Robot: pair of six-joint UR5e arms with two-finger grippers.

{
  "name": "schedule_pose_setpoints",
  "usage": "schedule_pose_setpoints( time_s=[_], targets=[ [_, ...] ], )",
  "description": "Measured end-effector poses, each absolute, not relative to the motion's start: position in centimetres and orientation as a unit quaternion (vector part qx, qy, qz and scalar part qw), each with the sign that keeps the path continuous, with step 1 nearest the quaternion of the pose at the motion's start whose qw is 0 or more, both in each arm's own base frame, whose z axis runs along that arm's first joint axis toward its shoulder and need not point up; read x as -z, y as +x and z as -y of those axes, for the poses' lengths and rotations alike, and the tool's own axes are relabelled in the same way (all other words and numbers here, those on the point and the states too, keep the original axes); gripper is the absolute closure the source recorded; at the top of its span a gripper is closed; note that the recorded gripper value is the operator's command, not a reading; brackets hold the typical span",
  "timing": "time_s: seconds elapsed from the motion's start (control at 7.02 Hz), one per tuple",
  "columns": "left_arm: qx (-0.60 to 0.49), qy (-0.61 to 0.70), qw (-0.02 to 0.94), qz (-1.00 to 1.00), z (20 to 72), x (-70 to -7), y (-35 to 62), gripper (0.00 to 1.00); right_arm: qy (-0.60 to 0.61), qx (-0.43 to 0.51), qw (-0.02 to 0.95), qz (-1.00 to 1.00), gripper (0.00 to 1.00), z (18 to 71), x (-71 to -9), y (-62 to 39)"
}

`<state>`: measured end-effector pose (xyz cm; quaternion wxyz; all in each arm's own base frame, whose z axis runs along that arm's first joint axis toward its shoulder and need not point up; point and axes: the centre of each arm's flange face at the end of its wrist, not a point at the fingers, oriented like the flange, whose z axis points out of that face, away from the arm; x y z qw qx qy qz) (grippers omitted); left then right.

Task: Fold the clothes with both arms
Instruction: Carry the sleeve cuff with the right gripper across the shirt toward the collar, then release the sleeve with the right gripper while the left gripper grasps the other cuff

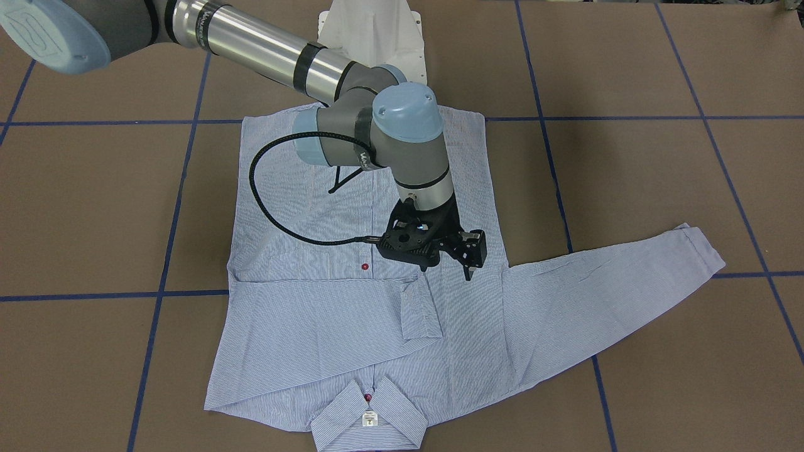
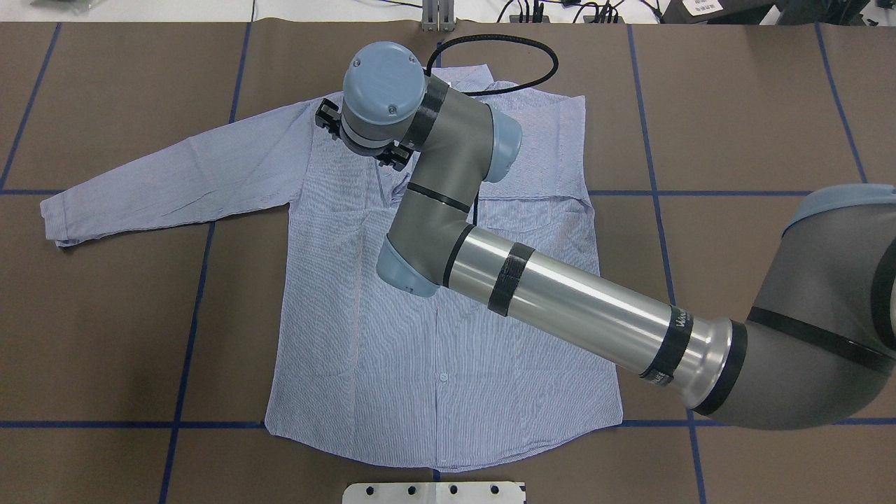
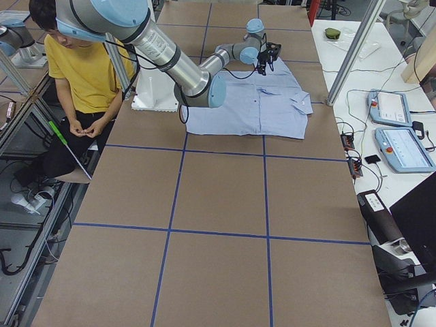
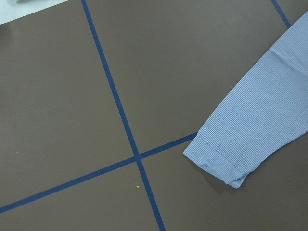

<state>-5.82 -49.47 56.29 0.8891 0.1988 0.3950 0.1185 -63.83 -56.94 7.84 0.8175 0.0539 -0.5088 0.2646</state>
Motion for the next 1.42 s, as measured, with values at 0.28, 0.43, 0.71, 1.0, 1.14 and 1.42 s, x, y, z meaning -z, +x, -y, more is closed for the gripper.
schedule_pose_setpoints(
  time_s=[0.28, 0.43, 0.71, 1.0, 1.14, 1.42],
  targets=[
    [-0.055, 0.176, 0.885, -0.427, 52.2, -56.6, -1.5, 0.00, 0.051, -0.292, 0.811, 0.504, 0.00, 58.9, -7.6, -61.5],
    [-0.014, 0.157, 0.880, -0.448, 53.2, -58.2, 1.6, 0.00, 0.048, -0.306, 0.814, 0.492, 0.00, 60.1, -8.9, -59.0],
    [0.043, 0.123, 0.871, -0.474, 53.3, -60.7, 5.9, 0.01, 0.039, -0.323, 0.815, 0.480, 0.00, 60.9, -14.7, -52.8],
    [0.074, 0.097, 0.879, -0.461, 52.7, -62.8, 11.1, 0.10, 0.036, -0.331, 0.817, 0.470, 0.00, 61.1, -18.8, -49.9],
    [0.090, 0.087, 0.877, -0.463, 52.1, -63.9, 12.4, 0.13, 0.036, -0.331, 0.819, 0.468, 0.00, 61.1, -19.4, -49.6],
    [0.109, 0.070, 0.873, -0.470, 51.1, -65.7, 13.9, 0.25, 0.042, -0.323, 0.820, 0.470, 0.00, 60.6, -19.8, -48.9]
  ],
)
